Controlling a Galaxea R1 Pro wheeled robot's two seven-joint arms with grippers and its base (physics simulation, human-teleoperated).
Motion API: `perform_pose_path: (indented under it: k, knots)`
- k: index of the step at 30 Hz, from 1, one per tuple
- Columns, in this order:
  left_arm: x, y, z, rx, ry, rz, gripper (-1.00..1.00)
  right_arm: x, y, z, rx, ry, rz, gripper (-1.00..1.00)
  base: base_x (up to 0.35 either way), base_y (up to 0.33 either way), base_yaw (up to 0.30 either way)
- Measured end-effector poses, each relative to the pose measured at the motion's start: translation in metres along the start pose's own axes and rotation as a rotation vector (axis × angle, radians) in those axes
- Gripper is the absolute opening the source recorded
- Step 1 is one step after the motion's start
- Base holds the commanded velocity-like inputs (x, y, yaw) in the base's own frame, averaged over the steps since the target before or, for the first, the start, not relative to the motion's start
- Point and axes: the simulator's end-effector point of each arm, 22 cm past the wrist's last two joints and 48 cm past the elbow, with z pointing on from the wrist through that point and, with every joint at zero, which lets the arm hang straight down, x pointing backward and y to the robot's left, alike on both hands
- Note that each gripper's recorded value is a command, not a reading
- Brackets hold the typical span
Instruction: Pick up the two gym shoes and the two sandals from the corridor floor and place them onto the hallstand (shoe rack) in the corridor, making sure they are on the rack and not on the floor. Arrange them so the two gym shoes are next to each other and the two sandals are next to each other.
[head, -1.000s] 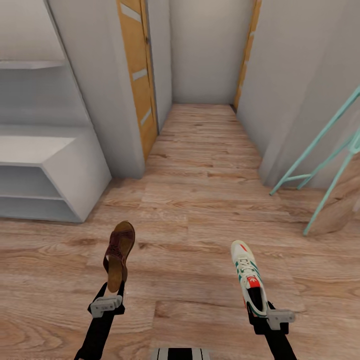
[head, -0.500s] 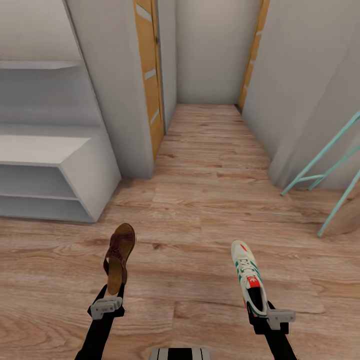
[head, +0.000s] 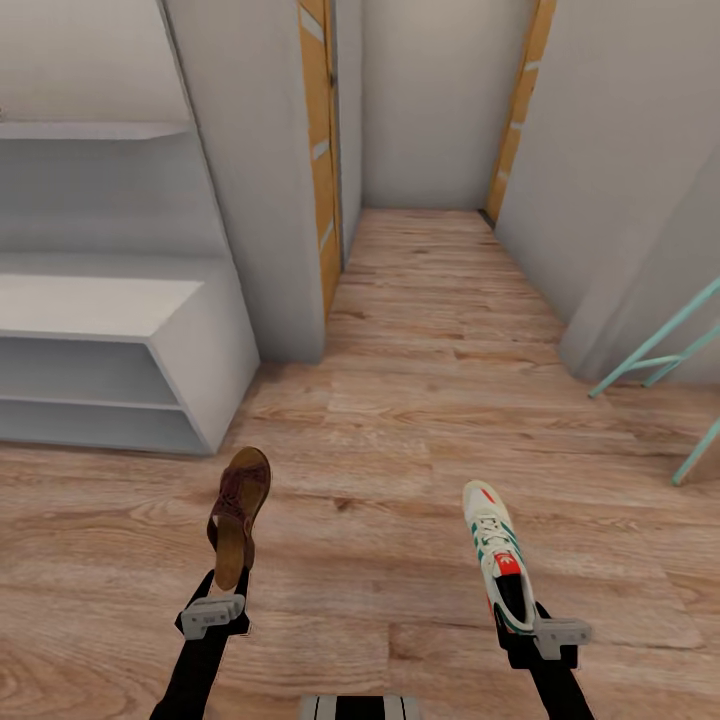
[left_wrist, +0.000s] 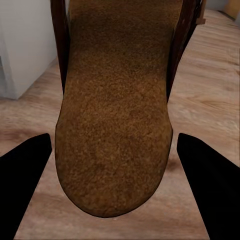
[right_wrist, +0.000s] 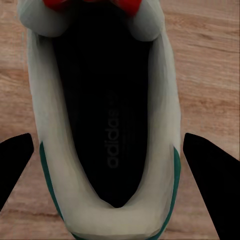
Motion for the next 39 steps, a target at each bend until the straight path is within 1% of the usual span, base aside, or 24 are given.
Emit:
perform_pose_path:
  k: [11,24,30,39]
  knots:
    - [0.0002,0.0,-0.0001,0.001,0.001,-0.001,-1.0,0.0002,-0.0005,0.0,0.001,0.001,0.001,-1.0,0.147,0.285,-0.003]
    - [-0.0015,-0.0005,0.0001,0.003,-0.003,-0.001,-1.0,-0.0006,-0.0019,-0.0002,0.005,0.0,0.002,-1.0,0.151,0.284,-0.142]
    - [-0.0019,-0.0008,0.0001,0.002,-0.004,0.0,-1.0,-0.0013,-0.0022,0.0003,0.006,-0.001,0.003,-1.0,0.137,0.283,-0.048]
    - [-0.0021,0.0002,0.0001,-0.002,-0.004,-0.001,-1.0,-0.0015,-0.0027,0.0004,0.007,-0.001,0.003,-1.0,0.049,0.287,-0.012]
